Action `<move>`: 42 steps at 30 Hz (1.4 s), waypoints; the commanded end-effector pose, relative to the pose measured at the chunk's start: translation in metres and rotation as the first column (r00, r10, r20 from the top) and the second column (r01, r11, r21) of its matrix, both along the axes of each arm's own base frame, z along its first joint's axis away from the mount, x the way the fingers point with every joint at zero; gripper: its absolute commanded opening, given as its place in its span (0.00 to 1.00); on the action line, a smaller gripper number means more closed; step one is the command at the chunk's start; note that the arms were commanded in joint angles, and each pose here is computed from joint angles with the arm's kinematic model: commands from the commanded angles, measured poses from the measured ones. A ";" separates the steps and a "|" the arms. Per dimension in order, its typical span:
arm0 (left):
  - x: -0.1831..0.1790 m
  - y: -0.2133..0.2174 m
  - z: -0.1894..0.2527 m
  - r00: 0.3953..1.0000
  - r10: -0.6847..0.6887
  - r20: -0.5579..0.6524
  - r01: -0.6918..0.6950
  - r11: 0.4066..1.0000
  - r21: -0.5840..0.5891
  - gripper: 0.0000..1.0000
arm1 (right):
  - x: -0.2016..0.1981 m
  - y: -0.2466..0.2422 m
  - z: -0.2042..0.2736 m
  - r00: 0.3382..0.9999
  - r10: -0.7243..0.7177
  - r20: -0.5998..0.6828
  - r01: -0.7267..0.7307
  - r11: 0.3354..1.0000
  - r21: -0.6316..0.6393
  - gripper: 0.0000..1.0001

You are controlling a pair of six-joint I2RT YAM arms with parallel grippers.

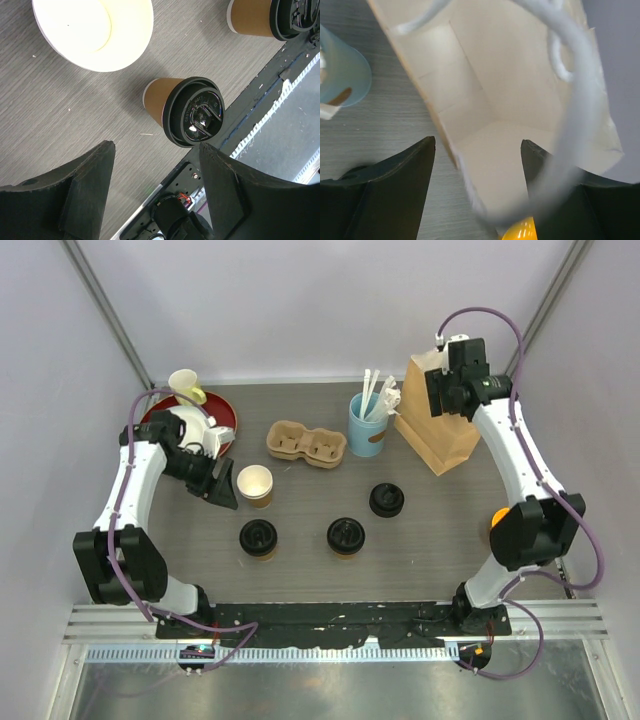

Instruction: Pack the takeout coffee

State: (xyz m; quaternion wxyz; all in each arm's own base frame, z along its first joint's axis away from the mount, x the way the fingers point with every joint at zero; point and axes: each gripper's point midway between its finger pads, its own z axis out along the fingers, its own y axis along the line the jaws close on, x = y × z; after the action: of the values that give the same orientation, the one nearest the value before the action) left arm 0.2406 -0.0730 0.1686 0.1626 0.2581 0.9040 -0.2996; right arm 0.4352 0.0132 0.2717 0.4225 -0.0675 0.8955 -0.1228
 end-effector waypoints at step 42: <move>-0.072 -0.018 0.344 0.500 0.150 0.853 -0.077 0.989 -0.129 0.77 | -0.262 0.306 0.185 0.153 0.929 0.336 -0.986 0.165 -0.006 0.01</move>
State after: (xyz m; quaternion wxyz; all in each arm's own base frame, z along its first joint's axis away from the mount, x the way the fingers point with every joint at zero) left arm 0.2123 -0.0622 0.4695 0.5776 0.2511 0.7684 -0.1138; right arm 0.1915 0.3462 0.3949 0.4514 -0.5537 0.6526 0.2525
